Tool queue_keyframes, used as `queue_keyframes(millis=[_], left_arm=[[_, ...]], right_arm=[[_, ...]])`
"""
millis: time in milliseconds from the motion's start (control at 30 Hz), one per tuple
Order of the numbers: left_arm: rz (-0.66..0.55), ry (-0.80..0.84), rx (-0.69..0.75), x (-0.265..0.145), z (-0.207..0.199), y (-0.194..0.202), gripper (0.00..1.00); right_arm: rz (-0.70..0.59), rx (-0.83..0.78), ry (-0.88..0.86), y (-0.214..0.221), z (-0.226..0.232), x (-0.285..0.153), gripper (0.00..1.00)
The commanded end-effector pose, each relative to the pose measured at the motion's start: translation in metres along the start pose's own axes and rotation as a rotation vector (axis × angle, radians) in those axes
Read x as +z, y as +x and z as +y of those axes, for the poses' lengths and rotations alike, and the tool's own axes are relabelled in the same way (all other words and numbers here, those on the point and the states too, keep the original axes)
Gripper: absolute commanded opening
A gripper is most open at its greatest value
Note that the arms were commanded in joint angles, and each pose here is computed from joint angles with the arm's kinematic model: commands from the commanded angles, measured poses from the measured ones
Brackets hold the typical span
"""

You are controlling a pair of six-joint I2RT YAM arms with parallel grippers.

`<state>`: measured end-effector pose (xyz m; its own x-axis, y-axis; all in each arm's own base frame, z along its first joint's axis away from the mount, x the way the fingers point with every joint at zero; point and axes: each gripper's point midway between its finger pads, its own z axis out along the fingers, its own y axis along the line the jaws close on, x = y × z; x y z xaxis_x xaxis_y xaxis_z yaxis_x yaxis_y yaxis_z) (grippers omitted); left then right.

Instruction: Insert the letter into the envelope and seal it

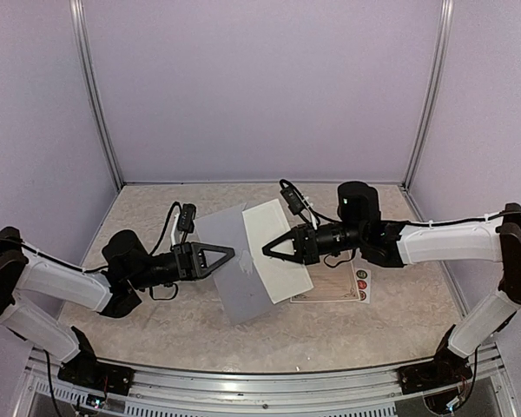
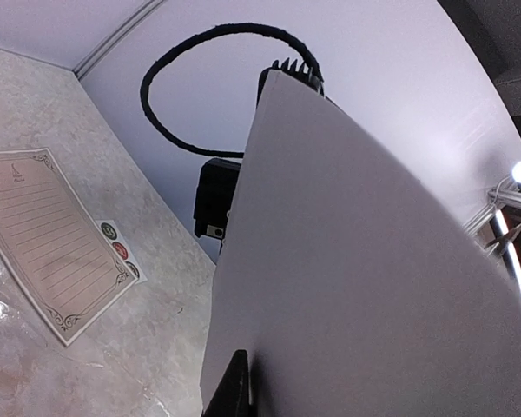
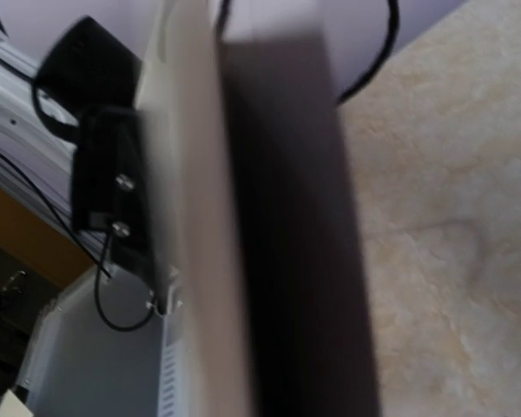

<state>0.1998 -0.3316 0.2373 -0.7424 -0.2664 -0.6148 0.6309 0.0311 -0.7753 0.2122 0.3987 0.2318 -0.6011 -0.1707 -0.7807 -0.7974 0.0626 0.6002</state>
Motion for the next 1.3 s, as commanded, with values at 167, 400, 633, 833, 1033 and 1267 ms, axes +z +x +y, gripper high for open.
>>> queue_keyframes(millis=[167,400,633,833,1033,1267], left_arm=[[-0.006,0.059,0.021,0.009,-0.015,-0.004,0.14],[-0.018,0.09,0.016,0.01,-0.02,-0.004,0.13],[-0.021,0.106,0.008,0.012,-0.02,-0.002,0.09],[-0.025,0.103,0.004,0.012,-0.019,-0.002,0.08],[-0.032,0.1,0.009,0.012,-0.019,-0.003,0.07],[-0.042,0.088,0.022,0.008,-0.02,-0.003,0.0]], right_arm=[[-0.042,-0.01,-0.062,-0.005,0.011,0.009,0.0],[-0.068,-0.014,-0.088,-0.008,0.017,0.016,0.0],[-0.1,-0.002,-0.079,-0.013,0.018,0.02,0.0],[-0.119,0.005,-0.06,-0.015,0.017,0.023,0.0],[-0.127,0.015,-0.054,-0.017,0.018,0.03,0.0],[-0.107,0.004,0.054,-0.016,0.008,0.019,0.2]])
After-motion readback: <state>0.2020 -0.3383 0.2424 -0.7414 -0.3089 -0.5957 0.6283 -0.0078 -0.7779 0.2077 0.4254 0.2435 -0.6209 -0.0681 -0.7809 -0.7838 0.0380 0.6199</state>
